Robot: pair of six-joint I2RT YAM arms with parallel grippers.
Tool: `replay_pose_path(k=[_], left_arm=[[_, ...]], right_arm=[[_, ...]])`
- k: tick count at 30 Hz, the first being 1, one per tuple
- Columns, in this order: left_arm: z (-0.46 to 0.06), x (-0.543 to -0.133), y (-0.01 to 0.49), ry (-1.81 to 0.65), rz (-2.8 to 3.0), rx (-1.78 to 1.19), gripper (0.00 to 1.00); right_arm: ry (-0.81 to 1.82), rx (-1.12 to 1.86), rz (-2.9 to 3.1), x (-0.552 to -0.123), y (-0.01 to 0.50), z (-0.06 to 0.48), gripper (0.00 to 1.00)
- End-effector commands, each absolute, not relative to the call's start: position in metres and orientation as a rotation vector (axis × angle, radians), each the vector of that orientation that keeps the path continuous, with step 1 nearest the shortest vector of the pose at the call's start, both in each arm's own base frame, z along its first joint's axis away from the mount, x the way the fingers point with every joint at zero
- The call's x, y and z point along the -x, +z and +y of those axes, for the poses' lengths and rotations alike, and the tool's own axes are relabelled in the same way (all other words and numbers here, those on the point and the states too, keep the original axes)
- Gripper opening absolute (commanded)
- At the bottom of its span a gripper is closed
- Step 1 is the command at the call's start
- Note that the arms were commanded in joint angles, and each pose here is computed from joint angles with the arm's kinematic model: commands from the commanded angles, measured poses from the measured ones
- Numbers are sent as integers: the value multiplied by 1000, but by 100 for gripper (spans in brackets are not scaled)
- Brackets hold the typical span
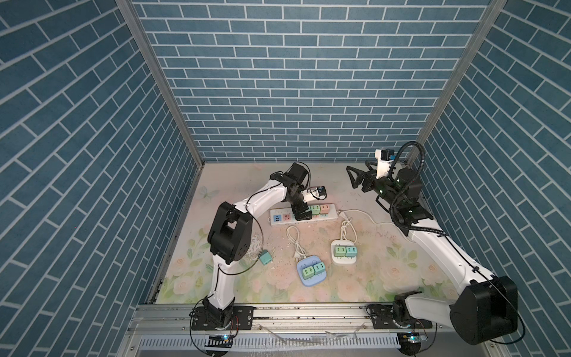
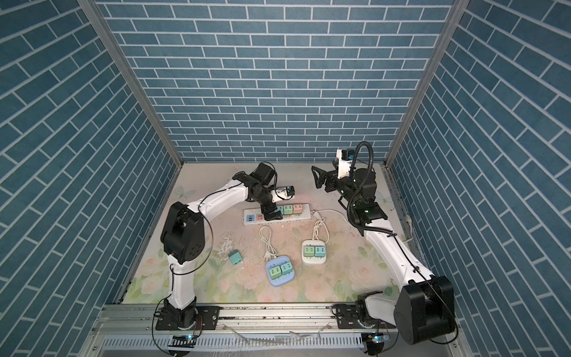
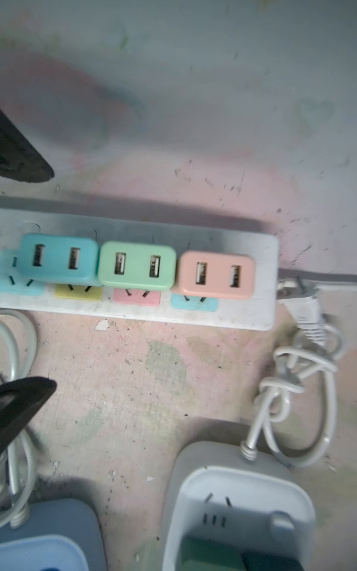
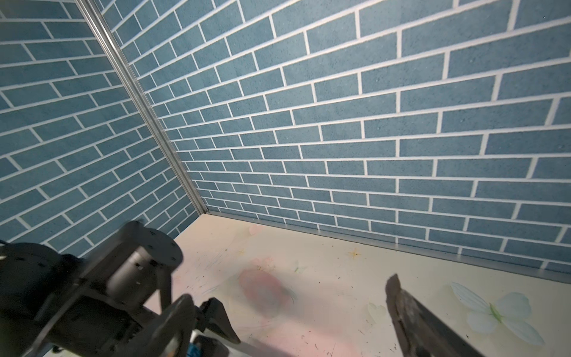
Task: Insert plugs into power strip
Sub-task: Insert the plug into the socket.
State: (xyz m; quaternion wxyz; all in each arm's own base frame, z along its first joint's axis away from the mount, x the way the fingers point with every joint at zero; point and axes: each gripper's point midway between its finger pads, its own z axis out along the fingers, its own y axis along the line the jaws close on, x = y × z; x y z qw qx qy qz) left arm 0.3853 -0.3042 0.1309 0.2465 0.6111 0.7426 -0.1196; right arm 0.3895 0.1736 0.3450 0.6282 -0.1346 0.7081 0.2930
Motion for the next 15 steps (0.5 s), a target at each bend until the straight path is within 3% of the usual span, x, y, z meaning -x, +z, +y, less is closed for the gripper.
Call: replay_pose_path(k=[1, 4, 8, 10, 15], left_arm=[[-296, -395, 192, -264, 1938, -1462, 99], [-275, -406, 255, -183, 1854, -1174, 100], [-213, -402, 347, -133, 1819, -543, 100], [-183, -381, 361, -172, 1869, -328, 100], [-159, -303, 341, -310, 2071, -326, 100]], right_arm=[[729, 311, 1599, -386, 352, 177, 99], [753, 326, 1602, -386, 352, 181, 98], [804, 345, 1610, -387, 351, 189, 96], [837, 358, 1617, -387, 350, 195, 94], [920, 399, 1653, -384, 344, 217, 89]])
